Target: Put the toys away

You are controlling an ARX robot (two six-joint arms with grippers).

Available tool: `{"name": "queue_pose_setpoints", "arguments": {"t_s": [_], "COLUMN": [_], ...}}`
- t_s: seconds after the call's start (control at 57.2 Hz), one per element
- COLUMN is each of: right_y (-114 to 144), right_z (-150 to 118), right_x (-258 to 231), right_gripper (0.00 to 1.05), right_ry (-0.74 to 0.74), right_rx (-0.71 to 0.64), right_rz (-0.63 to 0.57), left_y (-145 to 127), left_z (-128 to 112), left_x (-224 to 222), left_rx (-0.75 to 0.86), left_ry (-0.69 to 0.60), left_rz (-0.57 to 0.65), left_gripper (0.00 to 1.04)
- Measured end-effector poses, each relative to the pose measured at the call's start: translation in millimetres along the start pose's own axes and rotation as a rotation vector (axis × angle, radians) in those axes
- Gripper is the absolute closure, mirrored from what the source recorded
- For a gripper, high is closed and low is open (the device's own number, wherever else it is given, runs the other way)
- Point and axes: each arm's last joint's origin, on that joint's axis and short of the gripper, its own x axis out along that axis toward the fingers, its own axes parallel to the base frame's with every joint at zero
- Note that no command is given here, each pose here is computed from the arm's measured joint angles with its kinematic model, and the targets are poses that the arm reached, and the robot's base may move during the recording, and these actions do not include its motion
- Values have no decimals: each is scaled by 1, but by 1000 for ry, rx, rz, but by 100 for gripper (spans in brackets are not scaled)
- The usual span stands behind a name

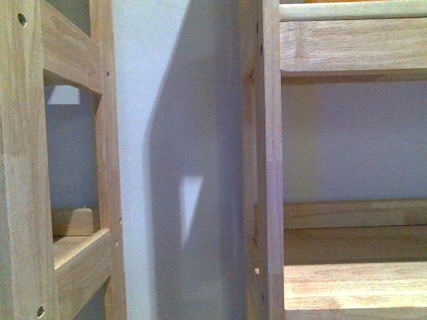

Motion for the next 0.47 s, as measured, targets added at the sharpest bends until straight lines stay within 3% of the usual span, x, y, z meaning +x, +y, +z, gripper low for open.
{"name": "queue_pose_setpoints", "arguments": {"t_s": [0.472], "right_y": [0], "right_z": [0], "right_x": [0], "right_gripper": [7], "right_ry": [0], "right_rx": [0], "right_rz": [0], "left_y": [0], "left_z": [0], "left_x": [0], "left_rx": [0], "left_ry": [0], "left_rz": [0], "left_gripper": [6]}}
